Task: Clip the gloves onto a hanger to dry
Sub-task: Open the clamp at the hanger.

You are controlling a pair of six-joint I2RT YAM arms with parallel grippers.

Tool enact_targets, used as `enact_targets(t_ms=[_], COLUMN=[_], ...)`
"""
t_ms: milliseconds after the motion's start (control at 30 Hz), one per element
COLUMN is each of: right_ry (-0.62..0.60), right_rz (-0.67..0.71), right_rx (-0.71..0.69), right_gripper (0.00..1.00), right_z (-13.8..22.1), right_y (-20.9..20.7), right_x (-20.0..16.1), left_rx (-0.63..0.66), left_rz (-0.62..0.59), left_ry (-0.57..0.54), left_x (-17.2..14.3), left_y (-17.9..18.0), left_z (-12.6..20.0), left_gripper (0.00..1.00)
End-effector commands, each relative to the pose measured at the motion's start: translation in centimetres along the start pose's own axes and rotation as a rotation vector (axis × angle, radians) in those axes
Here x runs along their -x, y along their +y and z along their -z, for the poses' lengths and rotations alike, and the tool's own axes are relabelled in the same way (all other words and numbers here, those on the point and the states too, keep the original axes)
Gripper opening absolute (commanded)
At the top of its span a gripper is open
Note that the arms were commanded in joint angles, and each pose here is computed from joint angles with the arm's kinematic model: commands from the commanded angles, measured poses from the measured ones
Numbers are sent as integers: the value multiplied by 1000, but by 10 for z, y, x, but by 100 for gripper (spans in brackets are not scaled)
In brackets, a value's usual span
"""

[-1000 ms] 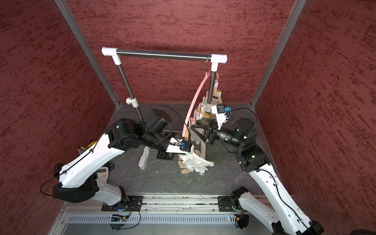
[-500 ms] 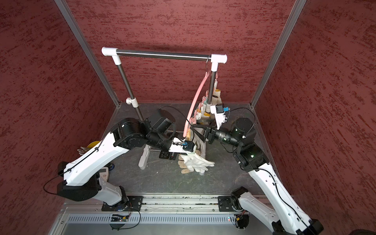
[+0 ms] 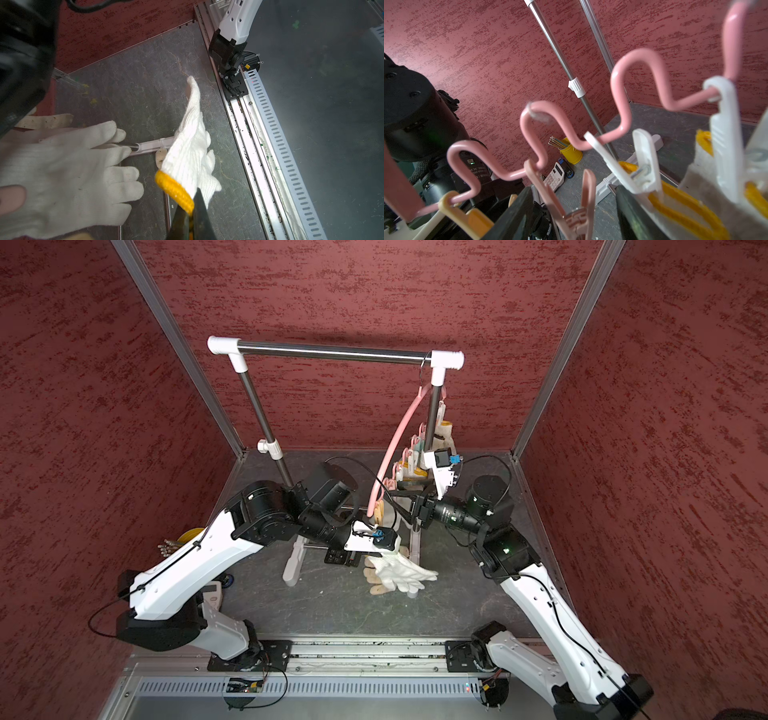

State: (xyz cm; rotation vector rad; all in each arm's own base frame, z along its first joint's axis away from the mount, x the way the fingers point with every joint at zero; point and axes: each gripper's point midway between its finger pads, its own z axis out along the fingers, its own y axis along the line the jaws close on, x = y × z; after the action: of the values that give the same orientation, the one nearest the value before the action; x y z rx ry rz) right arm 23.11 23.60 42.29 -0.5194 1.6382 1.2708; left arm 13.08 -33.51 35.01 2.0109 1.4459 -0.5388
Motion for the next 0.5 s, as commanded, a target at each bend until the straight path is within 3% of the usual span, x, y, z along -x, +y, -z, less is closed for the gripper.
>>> enact_targets(t_ms=[0, 467], right_ry=[-22, -26], right_rz=[18, 21], right_rx=[42, 53], right_gripper=[63, 63], right_z=[-2, -9], right_y=[9, 7], right_x=[6, 11], left_rx=[19, 38], left_rz=[9, 54], left_ry=[-7, -36], left_x=[-1, -4], left_y=[0, 4], left_z=[10, 20], left_gripper=[0, 0])
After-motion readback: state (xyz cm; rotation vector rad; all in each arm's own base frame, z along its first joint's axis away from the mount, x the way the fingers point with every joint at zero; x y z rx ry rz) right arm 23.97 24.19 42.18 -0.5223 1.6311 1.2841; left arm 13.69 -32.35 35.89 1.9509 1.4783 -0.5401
